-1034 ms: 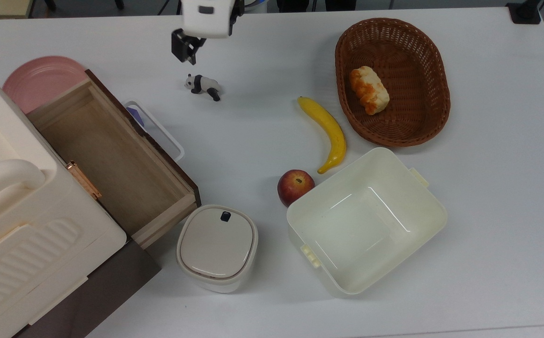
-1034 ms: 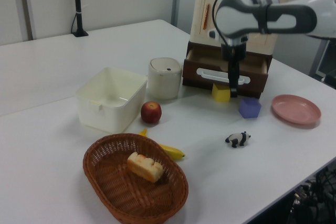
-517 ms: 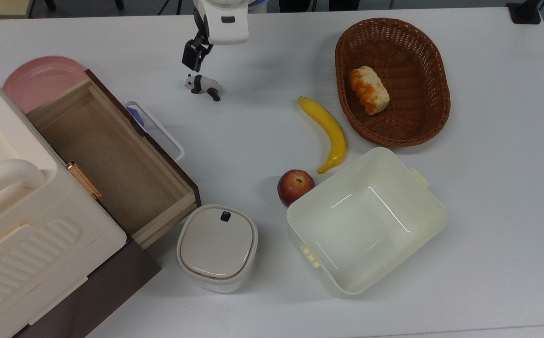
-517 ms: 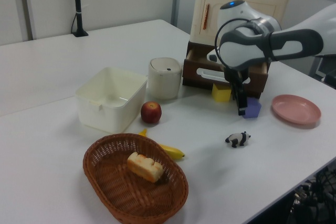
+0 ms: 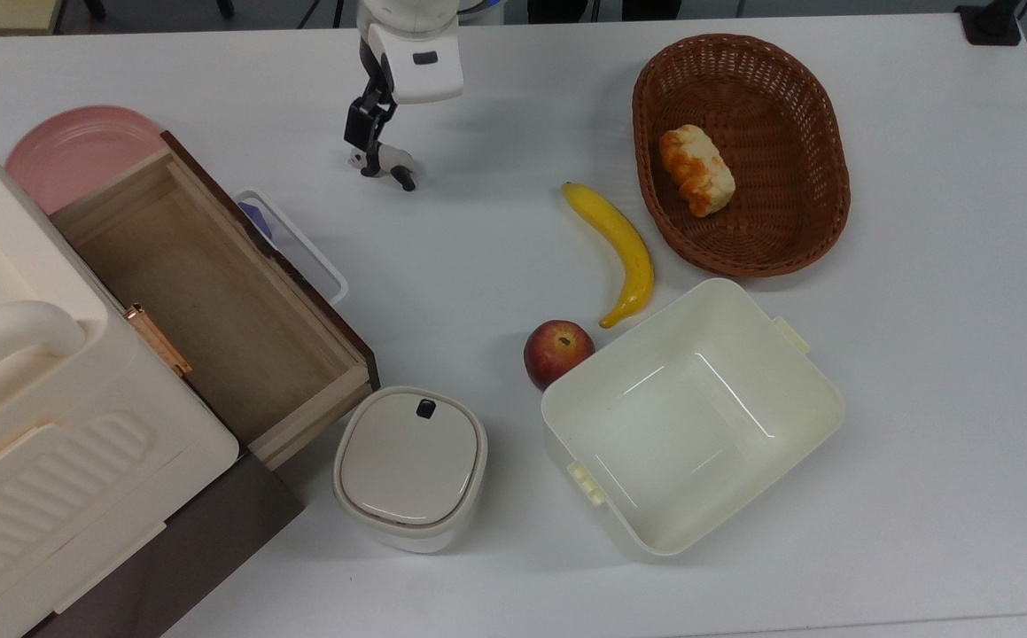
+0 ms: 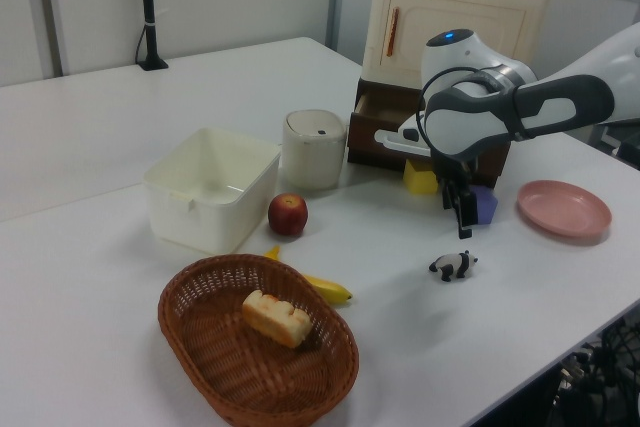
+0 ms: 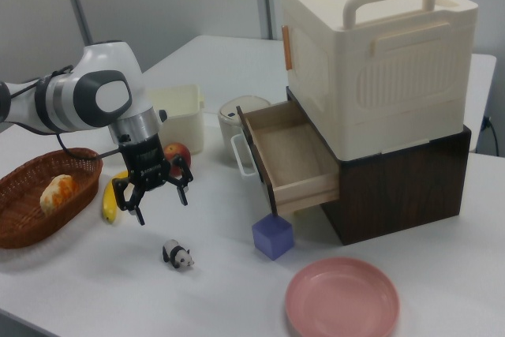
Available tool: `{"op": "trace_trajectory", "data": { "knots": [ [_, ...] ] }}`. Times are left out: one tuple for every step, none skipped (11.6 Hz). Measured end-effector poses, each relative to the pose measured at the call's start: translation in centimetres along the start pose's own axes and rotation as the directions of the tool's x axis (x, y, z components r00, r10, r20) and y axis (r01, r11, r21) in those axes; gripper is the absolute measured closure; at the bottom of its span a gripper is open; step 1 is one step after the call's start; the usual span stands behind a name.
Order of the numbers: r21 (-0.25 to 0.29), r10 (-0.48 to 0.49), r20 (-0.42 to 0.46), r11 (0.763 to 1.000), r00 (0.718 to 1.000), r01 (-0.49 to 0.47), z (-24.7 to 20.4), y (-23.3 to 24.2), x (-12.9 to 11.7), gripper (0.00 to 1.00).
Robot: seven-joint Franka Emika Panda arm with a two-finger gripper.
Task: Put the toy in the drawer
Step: 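Lower the gripper over the panda toy, then close the gripper on the panda toy and lift it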
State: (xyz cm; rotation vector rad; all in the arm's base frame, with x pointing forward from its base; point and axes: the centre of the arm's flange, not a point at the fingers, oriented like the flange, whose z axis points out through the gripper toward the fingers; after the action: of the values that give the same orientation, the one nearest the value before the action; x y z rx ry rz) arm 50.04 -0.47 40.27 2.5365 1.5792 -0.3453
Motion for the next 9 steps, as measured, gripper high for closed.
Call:
{"op": "trace_trajectory", "data": {
  "knots": [
    [0.006, -0.001, 0.002, 1.000, 1.000, 0.001, 0.3, 0.0, -0.2, 0.00],
    [0.021, -0.002, 0.007, 1.000, 1.000, 0.002, 1.0, 0.2, -0.7, 0.00],
    [0.039, -0.002, 0.011, 0.999, 1.000, 0.001, 1.9, 0.4, -1.0, 0.00],
    [0.062, -0.007, 0.018, 0.998, 1.000, 0.006, 3.1, 0.6, -1.1, 0.00],
    [0.081, -0.013, 0.023, 0.997, 1.000, 0.011, 4.1, 0.7, -0.8, 0.00],
    [0.095, -0.019, 0.028, 0.995, 0.999, 0.016, 5.0, 0.8, -0.5, 0.00],
    [0.101, -0.024, 0.030, 0.995, 0.999, 0.021, 5.6, 0.9, -0.3, 0.00],
    [0.098, -0.027, 0.025, 0.995, 0.999, 0.024, 6.1, 1.1, -0.1, 0.00],
    [0.102, -0.031, 0.023, 0.994, 0.999, 0.029, 6.6, 1.2, 0.2, 0.00]
  ]
}}
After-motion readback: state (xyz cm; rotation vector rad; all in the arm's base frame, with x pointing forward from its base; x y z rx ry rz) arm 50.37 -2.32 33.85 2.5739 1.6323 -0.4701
